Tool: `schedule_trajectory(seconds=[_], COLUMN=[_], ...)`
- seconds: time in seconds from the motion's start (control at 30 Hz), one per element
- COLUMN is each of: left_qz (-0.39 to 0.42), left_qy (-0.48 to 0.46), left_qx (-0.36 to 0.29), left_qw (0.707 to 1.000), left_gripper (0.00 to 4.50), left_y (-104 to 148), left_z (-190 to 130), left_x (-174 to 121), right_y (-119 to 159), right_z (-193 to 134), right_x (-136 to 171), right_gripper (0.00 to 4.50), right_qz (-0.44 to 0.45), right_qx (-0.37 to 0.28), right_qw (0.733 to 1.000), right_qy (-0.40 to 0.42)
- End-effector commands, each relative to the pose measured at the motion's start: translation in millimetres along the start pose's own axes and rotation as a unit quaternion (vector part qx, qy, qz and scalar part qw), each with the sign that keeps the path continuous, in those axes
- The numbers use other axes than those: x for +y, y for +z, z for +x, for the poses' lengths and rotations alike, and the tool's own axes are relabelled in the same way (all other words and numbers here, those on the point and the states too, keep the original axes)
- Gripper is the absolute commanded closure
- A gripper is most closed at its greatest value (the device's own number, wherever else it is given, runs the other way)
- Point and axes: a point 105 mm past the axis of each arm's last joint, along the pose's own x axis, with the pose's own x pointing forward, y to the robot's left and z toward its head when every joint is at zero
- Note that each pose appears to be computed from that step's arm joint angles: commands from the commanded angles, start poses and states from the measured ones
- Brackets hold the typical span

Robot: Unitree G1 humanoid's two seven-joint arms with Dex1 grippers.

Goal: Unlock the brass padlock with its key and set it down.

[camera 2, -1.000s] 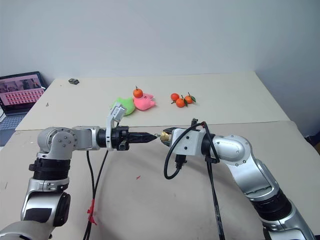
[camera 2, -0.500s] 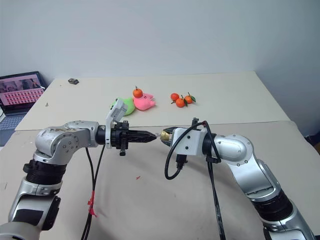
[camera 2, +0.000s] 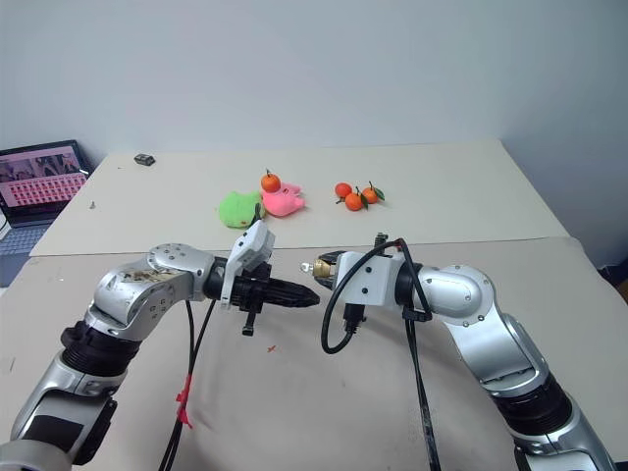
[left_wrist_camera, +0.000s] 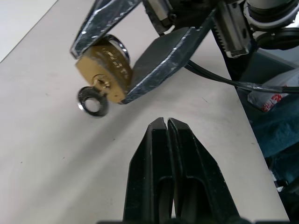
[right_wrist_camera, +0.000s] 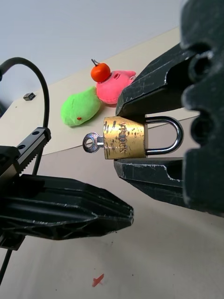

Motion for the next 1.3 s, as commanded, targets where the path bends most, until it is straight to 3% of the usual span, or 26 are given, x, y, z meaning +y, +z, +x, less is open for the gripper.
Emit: schedule_trajectory(seconds=[0.03,0.13,0.3,0.43,1.3], left_qz=[-0.05,-0.08,-0.154,-0.193,-0.199], left_qy=[0.017,0.013,0.015,0.004,0.023], left_qx=[-0.013,-0.023,-0.092,-0.113,-0.143], left_qw=[0.998,0.996,0.984,0.975,0.969], left_gripper=[4.15,3.38,1.57,1.57,1.57], left_y=[2.4,1.1,19.5,27.3,38.2], left_z=[-15.2,-23.1,-25.2,-23.7,-15.6], left_x=[7.2,5.9,13.0,13.0,24.8], right_y=[9.3,8.1,8.0,8.2,10.2], right_z=[-5.3,-6.3,-6.3,-6.2,-8.0], right_x=[-8.3,-9.5,-10.4,-10.8,-9.1], right_gripper=[3.59,3.59,3.59,3.59,3.59], right_qz=[-0.02,-0.021,-0.022,-0.022,-0.019], right_qx=[-0.01,-0.008,-0.007,-0.007,-0.005], right_qw=[1.0,1.0,1.0,1.0,1.0], right_qy=[-0.015,-0.015,-0.015,-0.015,-0.014])
